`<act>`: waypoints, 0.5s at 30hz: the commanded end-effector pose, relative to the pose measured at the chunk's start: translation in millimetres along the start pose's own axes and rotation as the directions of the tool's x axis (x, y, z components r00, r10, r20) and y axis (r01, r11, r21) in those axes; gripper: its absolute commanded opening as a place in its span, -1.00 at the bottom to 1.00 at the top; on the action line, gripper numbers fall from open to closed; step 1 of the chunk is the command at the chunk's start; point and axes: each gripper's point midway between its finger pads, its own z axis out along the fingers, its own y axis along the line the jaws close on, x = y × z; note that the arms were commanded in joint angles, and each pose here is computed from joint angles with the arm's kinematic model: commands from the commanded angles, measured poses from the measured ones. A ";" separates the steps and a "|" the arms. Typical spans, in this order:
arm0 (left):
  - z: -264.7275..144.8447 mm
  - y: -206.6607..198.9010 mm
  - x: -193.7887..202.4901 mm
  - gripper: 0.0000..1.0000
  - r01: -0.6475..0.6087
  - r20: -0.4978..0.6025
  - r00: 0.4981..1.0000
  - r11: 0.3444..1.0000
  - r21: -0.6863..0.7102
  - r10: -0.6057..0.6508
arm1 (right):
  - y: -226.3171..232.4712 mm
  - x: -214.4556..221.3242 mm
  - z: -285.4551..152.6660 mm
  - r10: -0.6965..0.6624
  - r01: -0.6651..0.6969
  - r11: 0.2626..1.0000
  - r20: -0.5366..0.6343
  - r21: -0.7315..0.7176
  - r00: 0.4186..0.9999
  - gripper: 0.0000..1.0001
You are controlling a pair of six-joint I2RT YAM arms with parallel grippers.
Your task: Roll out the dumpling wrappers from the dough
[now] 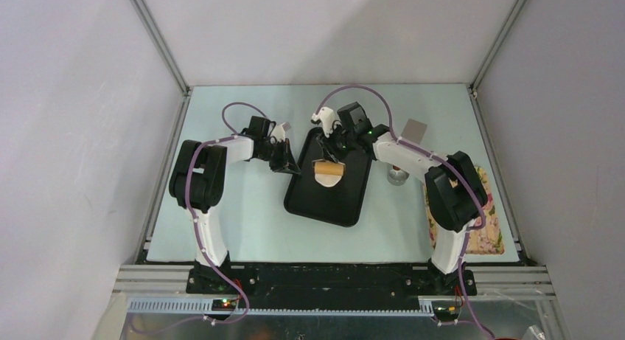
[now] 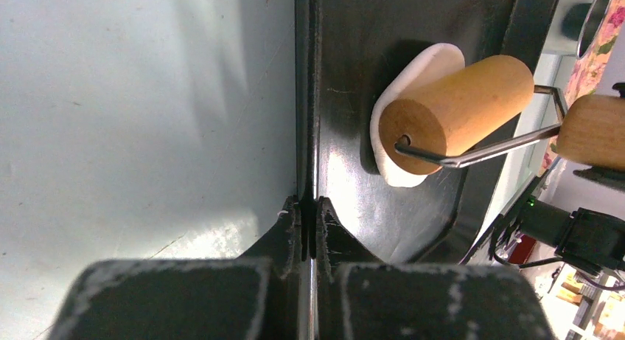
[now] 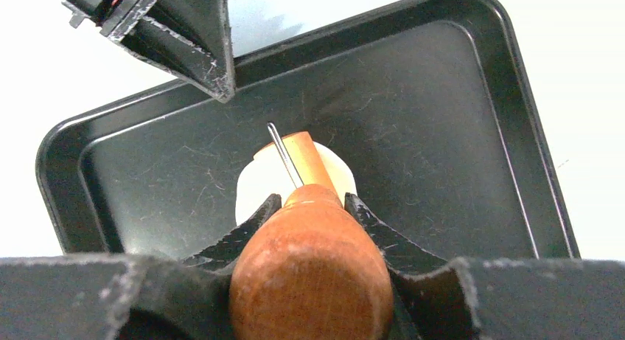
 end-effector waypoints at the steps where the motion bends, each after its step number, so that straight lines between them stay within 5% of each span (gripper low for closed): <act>1: 2.4 27.9 25.4 -1.00 0.064 -0.077 0.994 0.993 -0.097 -0.071 | 36.3 53.5 3.8 -0.003 -0.013 0.996 -0.180 -0.087 0.984 -1.00; 15: 1.7 27.5 25.6 -1.00 0.063 -0.077 0.995 0.993 -0.096 -0.071 | 89.1 116.2 -10.2 0.055 -0.119 0.972 -0.299 -0.201 0.953 -1.00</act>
